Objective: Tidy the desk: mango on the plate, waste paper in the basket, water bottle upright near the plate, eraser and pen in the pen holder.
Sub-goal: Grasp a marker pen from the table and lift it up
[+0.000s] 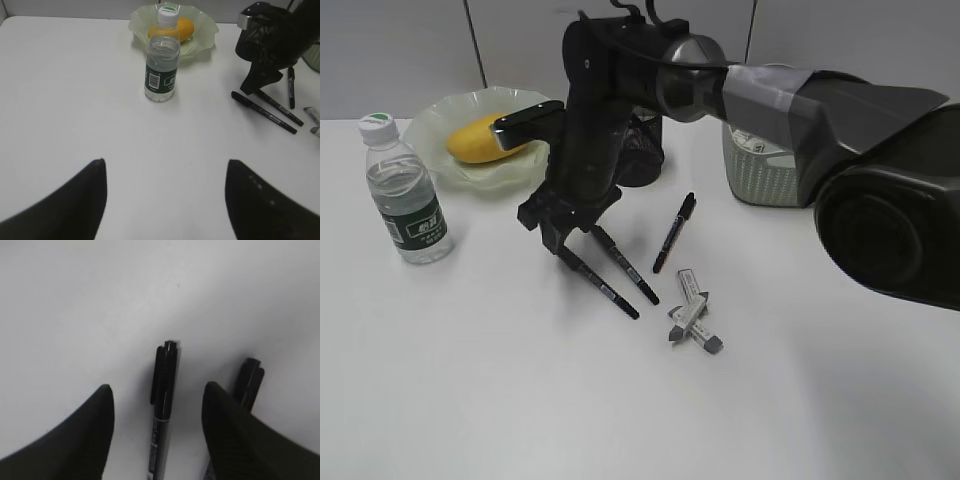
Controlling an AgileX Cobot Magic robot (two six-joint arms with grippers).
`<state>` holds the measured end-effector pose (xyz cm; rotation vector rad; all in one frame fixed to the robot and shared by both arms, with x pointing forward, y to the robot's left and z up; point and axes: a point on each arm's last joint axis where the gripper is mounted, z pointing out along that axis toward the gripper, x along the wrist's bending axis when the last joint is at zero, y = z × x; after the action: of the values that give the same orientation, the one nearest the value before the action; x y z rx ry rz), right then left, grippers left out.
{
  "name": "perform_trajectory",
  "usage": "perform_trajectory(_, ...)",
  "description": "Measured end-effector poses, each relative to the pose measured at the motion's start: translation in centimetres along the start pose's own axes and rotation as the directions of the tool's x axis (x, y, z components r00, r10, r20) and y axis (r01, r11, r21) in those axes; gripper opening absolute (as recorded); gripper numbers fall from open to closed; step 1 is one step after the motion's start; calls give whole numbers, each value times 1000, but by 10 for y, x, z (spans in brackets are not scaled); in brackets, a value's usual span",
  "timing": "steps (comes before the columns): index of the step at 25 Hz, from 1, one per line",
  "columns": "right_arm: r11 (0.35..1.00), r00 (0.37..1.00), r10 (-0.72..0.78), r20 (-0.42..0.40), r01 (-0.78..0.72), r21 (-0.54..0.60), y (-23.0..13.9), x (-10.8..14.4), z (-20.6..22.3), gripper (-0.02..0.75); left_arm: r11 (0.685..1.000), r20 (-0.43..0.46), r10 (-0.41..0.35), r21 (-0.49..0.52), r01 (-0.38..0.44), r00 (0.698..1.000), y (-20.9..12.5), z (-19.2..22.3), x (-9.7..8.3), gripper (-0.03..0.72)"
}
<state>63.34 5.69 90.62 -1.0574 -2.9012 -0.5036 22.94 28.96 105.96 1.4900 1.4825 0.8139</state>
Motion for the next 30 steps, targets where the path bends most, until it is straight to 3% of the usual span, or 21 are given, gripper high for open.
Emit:
perform_trajectory(11,999,1000,-6,3,6,-47,3,-2,10,419,1000,0,0,1,0,1000,0,0,0,543)
perform_trajectory(30,1000,1000,9,-26,-9,-13,-3,-3,34,364,1000,-1,1,1,-1,1000,0,0,0,531)
